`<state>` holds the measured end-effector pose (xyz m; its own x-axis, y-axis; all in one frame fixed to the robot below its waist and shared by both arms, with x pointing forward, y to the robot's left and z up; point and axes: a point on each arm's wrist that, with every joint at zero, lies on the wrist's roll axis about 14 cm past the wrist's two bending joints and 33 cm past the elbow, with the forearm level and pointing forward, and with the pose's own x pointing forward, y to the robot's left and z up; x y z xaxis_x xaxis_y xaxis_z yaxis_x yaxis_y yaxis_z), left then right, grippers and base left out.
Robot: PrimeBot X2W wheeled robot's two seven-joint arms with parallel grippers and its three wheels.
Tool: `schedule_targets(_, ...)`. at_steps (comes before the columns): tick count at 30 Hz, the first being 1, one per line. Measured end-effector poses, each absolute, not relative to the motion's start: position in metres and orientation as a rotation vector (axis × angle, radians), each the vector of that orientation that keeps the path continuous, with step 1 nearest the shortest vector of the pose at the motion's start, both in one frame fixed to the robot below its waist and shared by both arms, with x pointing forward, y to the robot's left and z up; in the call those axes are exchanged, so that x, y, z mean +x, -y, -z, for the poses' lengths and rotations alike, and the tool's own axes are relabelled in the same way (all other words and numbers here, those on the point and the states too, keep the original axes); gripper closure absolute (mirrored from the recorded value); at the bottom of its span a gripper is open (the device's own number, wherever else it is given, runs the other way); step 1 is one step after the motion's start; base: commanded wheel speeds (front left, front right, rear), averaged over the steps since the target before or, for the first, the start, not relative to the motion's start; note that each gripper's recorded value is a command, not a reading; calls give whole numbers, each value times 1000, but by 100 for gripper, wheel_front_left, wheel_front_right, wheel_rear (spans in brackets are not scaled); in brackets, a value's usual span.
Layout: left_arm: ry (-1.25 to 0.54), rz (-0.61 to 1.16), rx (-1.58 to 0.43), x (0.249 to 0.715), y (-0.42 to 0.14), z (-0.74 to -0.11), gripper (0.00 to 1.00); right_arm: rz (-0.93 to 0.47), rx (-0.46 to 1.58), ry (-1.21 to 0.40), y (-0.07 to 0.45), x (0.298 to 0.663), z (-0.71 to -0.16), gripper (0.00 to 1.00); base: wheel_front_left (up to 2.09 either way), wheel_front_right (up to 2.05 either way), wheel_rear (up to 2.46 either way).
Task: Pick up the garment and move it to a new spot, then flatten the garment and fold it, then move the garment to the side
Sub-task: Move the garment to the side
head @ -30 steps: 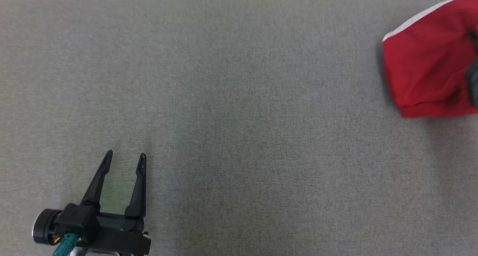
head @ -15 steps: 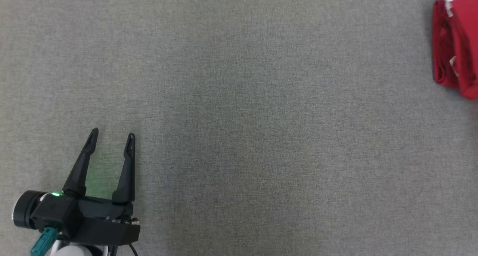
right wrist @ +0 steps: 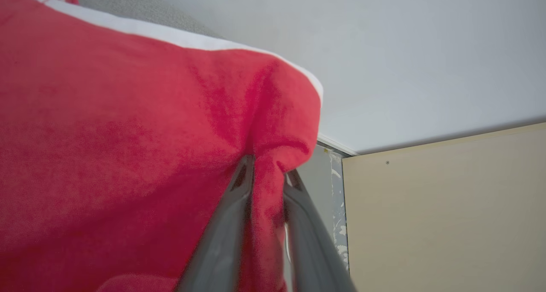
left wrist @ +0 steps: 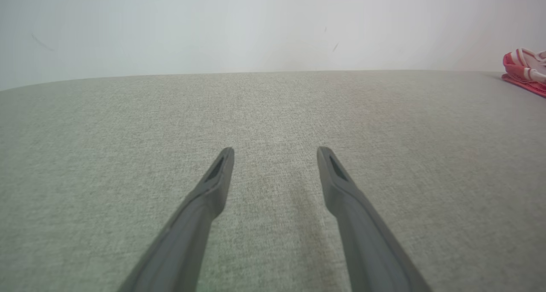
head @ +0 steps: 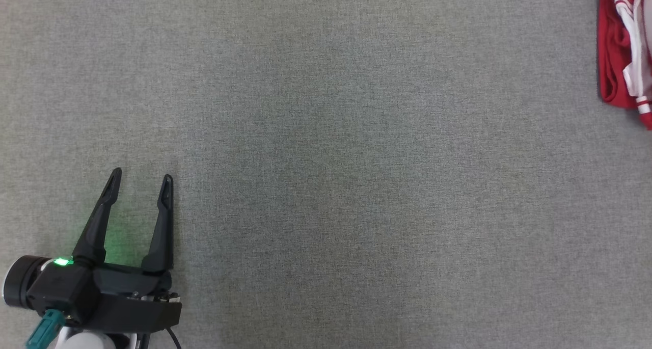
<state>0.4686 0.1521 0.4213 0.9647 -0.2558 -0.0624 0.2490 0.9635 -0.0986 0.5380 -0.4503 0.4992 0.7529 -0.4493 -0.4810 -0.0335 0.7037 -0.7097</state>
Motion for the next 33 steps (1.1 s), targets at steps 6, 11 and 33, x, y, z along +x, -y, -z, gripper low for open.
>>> schedule_targets(6,-80,244,-97,468,-153,-420,0,262,-769,-664,450,536,-505,0,0,0,0)
schedule_targets(11,-71,217,-111,462,-156,-428,0,213,-783,-465,428,548,-544,0,0,0,0)
schedule_targets(33,-11,76,-107,396,-183,-472,0,-11,-246,234,241,483,-592,0,0,0,0)
